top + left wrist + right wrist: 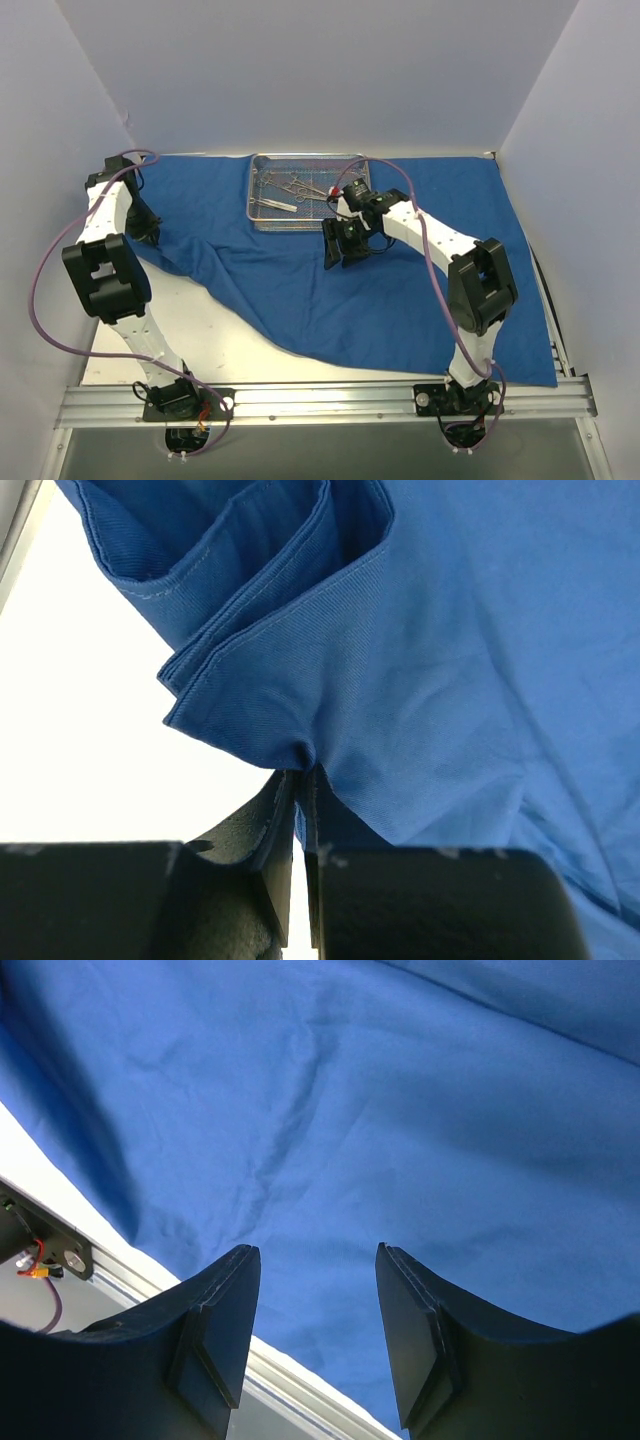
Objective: Open and lay out the surgical kit
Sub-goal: Smooth out the surgical kit at the center of the board.
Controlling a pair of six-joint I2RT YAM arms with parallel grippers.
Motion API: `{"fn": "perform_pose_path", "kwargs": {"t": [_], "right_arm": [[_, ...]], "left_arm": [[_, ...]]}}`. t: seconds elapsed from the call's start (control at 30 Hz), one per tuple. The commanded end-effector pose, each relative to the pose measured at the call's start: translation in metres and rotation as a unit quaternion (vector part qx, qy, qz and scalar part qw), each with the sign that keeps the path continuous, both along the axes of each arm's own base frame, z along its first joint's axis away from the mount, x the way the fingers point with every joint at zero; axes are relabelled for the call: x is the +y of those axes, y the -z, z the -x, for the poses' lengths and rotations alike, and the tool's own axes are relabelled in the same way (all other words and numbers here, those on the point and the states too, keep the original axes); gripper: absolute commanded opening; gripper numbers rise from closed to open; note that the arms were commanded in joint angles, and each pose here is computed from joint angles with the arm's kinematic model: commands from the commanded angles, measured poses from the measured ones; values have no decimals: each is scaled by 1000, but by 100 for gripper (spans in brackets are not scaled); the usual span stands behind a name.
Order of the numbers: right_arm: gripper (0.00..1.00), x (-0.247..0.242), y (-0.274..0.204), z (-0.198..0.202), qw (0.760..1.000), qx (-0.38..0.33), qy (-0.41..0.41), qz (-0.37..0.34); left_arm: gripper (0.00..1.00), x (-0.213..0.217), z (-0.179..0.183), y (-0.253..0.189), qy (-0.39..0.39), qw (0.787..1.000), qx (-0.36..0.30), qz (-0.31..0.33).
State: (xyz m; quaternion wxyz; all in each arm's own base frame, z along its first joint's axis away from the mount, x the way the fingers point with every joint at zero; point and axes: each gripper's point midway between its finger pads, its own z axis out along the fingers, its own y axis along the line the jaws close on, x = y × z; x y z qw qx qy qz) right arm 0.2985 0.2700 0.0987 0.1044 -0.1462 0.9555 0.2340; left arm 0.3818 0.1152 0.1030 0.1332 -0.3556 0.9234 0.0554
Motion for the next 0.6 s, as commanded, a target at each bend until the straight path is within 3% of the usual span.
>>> {"fn": "perform_pose_path", "kwargs": {"t": [0.0,0.57], "right_arm": [[50,0,-26,3,999,-23,6,-30],[50,-27,-28,1,998,-29,43,-36]], "left_arm": [[2,1,1,-12,11,1000,4,-4],[11,15,-8,-2,12,1000,23,-12]]}}
